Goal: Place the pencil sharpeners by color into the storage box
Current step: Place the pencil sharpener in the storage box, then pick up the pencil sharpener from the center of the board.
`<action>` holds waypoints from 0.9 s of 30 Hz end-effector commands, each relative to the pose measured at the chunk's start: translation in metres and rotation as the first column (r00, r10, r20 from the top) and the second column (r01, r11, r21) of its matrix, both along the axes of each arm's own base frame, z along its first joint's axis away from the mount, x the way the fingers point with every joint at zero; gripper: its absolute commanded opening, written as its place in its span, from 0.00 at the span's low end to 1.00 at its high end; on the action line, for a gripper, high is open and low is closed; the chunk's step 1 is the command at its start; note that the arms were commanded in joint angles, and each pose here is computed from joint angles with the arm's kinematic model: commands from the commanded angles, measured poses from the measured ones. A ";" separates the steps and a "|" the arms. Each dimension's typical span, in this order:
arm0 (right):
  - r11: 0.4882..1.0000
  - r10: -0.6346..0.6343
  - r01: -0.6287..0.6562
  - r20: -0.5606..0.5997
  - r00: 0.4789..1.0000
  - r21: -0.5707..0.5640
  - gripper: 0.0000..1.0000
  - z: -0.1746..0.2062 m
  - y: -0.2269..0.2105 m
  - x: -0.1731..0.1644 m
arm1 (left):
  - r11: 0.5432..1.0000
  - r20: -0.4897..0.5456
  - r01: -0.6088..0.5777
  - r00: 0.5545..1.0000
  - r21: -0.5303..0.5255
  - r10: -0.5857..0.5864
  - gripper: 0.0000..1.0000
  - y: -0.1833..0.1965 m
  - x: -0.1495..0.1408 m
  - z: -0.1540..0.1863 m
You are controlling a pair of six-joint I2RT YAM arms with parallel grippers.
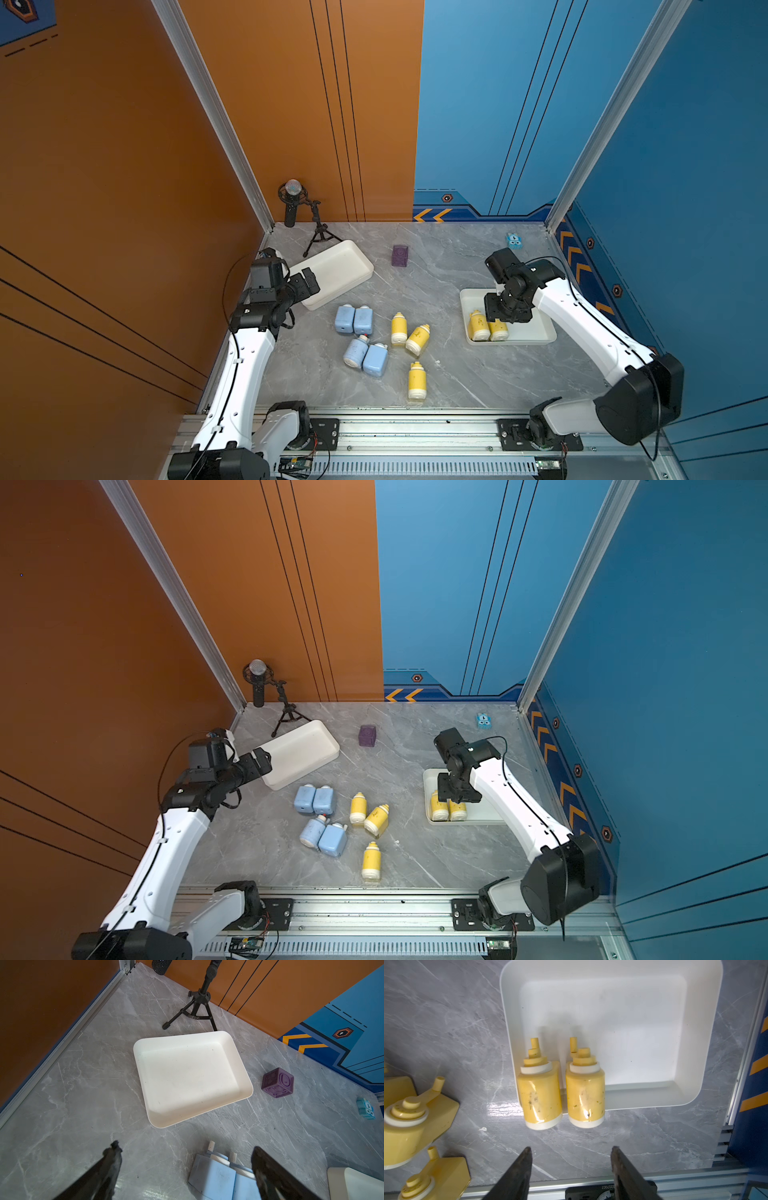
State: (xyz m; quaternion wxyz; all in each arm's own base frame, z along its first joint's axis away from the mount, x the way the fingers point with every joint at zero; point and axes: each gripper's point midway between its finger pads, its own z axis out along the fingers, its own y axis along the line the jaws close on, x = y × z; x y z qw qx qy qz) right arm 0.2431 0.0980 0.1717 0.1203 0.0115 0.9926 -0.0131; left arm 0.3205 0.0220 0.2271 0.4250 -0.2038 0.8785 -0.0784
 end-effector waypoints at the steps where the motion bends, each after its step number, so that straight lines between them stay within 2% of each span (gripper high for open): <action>1: 0.997 -0.073 0.074 0.033 0.997 -0.020 0.63 0.010 0.016 -0.031 | 1.000 -0.004 0.009 1.000 0.004 -0.009 0.98 -0.001 -0.004 -0.002; 7: 1.000 0.009 -0.011 0.110 0.994 0.011 0.68 0.016 0.089 -0.066 | 1.000 0.004 0.005 1.000 0.010 -0.005 0.98 -0.001 -0.005 0.001; 13: 0.998 0.050 -0.054 0.133 0.990 0.033 0.76 0.007 0.140 -0.097 | 1.000 0.007 0.007 1.000 0.000 -0.007 0.98 -0.002 -0.005 0.001; 18: 0.997 0.053 -0.058 0.096 0.994 0.046 0.78 -0.020 0.168 -0.107 | 1.000 0.001 0.013 1.000 -0.004 -0.013 0.98 -0.003 -0.005 0.000; 27: 0.993 0.086 -0.088 0.031 0.996 0.073 0.78 -0.045 0.200 -0.114 | 1.000 0.003 0.010 1.000 -0.003 -0.010 0.98 -0.003 -0.005 0.000</action>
